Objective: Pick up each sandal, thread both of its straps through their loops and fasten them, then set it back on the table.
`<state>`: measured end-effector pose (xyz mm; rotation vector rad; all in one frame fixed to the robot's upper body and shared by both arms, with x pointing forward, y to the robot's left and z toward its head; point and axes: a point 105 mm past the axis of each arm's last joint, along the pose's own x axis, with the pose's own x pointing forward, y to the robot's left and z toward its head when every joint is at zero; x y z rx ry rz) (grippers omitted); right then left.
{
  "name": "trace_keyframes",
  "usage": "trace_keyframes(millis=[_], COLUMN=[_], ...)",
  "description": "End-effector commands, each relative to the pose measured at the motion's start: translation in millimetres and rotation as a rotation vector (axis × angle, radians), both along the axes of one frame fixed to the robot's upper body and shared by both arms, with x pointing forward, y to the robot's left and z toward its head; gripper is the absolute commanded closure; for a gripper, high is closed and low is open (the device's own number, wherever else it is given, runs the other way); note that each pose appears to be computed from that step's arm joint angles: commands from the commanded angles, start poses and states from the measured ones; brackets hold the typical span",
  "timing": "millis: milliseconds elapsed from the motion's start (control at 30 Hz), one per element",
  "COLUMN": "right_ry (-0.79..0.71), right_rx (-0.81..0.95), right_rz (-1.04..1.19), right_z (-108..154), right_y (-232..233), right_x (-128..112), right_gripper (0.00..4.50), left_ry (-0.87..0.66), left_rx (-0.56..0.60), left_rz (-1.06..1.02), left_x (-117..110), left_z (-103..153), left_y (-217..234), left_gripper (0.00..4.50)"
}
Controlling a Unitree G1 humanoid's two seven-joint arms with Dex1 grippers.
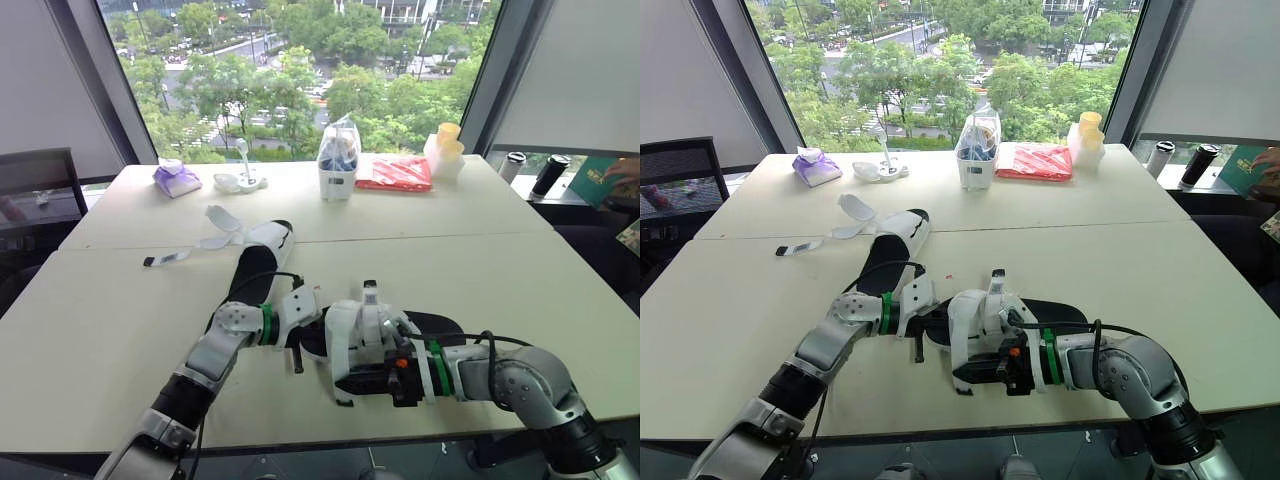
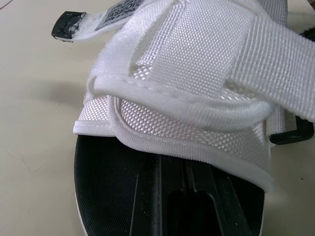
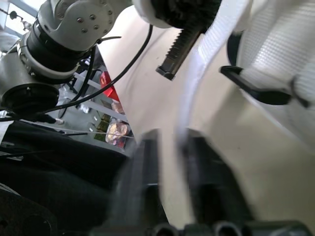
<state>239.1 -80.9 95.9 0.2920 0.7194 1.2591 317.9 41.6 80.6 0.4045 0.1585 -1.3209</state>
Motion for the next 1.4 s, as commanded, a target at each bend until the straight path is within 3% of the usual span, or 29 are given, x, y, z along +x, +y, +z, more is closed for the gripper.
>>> trace_keyframes(millis=[33, 100, 200, 433, 567, 867, 1033, 1400], right_ry=[-0.100, -0.163, -0.215, -0.212, -0.184, -0.127, -0.077, -0.042], right_rx=[0.139, 0.168, 0.149, 0.016, -0.030, -0.024, 0.072, 0.032], right_rz=[0.061, 0.043, -0.001, 0.000, 0.015, 0.026, 0.023, 0.085], right_z=[49.0, 70.7, 83.1, 62.0, 51.2, 52.0, 67.7, 60.4], right_y=[5.7, 8.0, 8.8, 2.9, -7.8, -17.4, -16.8, -14.1], right_x=[3.1, 16.7, 38.5, 64.2, 67.9, 69.1, 70.4, 64.0], right_gripper=[4.46, 4.46, 4.46, 4.46, 4.46, 4.46, 4.46, 4.46], left_ry=[0.101, 0.100, 0.097, 0.088, 0.088, 0.098, 0.097, 0.103], left_rx=[0.066, 0.065, 0.062, 0.065, 0.062, 0.051, 0.050, 0.047], left_rz=[0.004, 0.006, 0.005, 0.002, 0.007, 0.020, 0.021, 0.023], left_x=[-9.9, -8.6, -6.9, -4.1, -4.8, -8.2, -7.9, -9.4], left_z=[-30.1, -29.9, -29.1, -27.3, -27.3, -30.6, -29.8, -31.5], left_y=[3.2, 2.6, 0.6, -0.2, 0.9, -0.8, -0.9, -1.7], left_gripper=[4.50, 4.50, 4.50, 4.50, 4.50, 4.50, 4.50, 4.50])
